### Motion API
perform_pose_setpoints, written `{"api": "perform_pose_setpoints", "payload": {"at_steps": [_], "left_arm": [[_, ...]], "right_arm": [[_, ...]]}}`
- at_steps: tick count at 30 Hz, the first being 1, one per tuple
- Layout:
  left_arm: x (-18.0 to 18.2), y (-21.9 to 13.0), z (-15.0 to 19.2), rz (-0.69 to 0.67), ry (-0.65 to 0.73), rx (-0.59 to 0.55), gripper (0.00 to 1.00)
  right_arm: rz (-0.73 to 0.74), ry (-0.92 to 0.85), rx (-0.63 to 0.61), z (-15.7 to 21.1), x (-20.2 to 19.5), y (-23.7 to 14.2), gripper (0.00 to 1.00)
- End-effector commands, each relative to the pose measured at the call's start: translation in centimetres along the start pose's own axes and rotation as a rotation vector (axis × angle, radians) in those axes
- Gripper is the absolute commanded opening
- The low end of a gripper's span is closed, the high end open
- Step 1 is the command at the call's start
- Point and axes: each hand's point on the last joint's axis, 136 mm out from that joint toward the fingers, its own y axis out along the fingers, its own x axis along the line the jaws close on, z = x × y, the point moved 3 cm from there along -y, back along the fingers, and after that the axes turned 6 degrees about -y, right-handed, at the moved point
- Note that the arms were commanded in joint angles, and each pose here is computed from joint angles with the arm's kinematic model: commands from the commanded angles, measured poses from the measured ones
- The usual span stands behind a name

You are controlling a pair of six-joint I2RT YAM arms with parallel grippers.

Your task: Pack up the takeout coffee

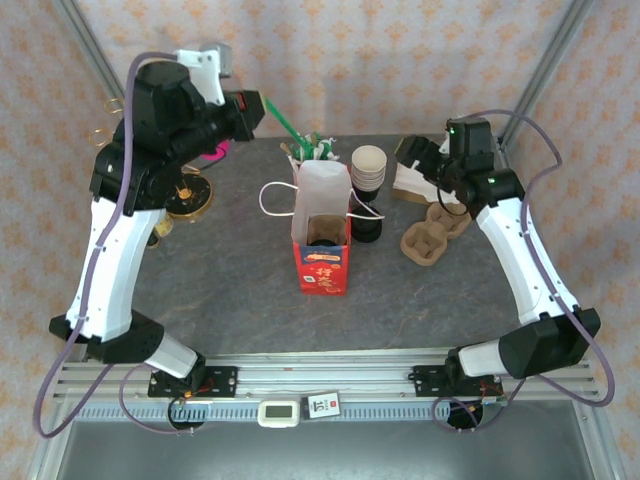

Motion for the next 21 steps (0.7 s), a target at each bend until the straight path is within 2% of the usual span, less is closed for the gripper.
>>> {"api": "perform_pose_setpoints", "payload": {"at_steps": [1,7,12,16,17,18,21], "left_arm": [[-0.3,0.4,3.7,-0.019,-0.016,0.108,0.00],[1.1,2.9,8.9,-0.083,-0.017,0.226,0.00],[2.0,5.3,11.3,-0.151,0.026,0.296,0.00],[1.4,6.7,12.7,-0.107,0.031,0.333,0.00],[1.3,7.1,13.0,-0.098,0.032,0.339,0.04],[1.4,7.2,13.0,-0.102,0.036,0.340,0.17],[1.9,7.2,12.1,-0.164,0.076,0.322,0.22]], "right_arm": [[-0.035,0.024,-0.043,-0.3,0.1,-0.7,0.87],[-0.028,0.038,-0.046,0.3,-0.7,-0.8,0.87],[-0.018,0.050,-0.063,0.3,-1.2,-1.1,0.88],[0.016,0.058,-0.073,0.3,-1.9,-1.1,0.91],[0.036,0.064,-0.078,0.1,-2.3,-1.1,0.92],[0.057,0.074,-0.082,0.1,-2.9,-1.0,0.93],[0.123,0.140,-0.087,-0.2,-5.7,-0.7,0.95]]}}
